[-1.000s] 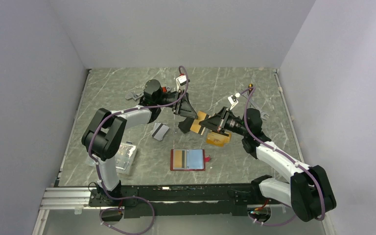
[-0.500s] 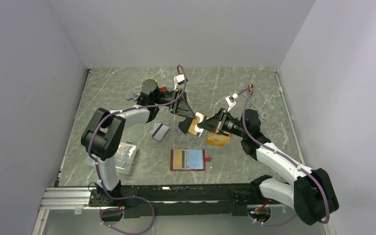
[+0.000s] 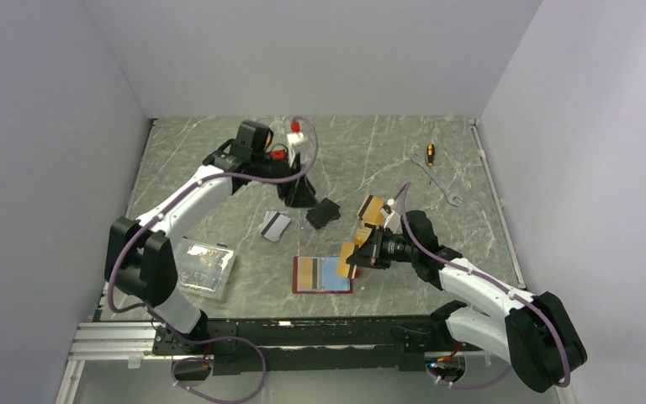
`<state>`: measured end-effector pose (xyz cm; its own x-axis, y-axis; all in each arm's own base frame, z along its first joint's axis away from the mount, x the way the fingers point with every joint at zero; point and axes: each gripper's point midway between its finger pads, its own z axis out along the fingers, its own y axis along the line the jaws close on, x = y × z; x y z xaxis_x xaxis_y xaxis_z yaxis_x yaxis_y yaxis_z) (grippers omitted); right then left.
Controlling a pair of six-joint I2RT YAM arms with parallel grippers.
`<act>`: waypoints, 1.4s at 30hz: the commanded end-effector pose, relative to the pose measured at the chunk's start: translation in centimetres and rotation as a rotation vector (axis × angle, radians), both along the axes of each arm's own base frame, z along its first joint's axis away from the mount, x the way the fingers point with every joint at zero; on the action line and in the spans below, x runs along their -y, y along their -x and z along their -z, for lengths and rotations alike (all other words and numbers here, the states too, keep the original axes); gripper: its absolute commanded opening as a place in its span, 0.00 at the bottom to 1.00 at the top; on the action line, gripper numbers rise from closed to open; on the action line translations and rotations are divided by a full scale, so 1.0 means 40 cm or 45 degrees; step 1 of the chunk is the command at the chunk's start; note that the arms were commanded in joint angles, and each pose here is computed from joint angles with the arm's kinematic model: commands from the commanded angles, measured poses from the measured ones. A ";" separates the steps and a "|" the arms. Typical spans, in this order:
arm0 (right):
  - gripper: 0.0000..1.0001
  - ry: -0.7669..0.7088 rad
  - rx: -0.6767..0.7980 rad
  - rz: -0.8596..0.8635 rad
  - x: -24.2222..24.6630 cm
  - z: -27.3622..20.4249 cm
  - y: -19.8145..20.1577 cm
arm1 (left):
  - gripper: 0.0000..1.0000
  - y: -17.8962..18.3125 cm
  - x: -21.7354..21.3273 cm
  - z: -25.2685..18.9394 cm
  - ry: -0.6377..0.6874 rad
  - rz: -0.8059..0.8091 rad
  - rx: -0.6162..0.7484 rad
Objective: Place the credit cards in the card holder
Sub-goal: Turn over the card slot in the card holder.
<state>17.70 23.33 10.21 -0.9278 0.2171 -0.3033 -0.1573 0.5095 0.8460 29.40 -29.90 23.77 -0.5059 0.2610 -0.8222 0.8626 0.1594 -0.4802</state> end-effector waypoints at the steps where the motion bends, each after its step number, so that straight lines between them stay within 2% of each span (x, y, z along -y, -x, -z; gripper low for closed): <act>1: 0.00 0.150 -0.017 0.027 0.020 0.063 0.007 | 0.71 0.093 -0.113 0.207 -0.456 0.074 0.165; 6: 0.00 0.311 -0.055 0.080 0.045 0.112 -0.002 | 0.68 0.183 -0.146 0.366 -0.698 0.175 0.243; 11: 0.00 0.366 -0.047 0.106 0.057 0.122 -0.005 | 0.67 0.216 -0.158 0.457 -0.844 0.235 0.340; 24: 0.00 0.375 -0.004 0.110 0.063 0.111 -0.009 | 0.63 0.214 -0.135 0.517 -0.930 0.282 0.399; 42: 0.00 0.324 -0.007 0.088 0.049 0.112 -0.003 | 0.59 0.214 -0.120 0.528 -0.960 0.311 0.435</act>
<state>17.05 20.61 4.76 -0.9269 0.1972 -0.3194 -0.0728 0.7403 0.6684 20.08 -24.25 2.12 -0.1530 0.8738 -0.4617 0.9881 0.1425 -0.0579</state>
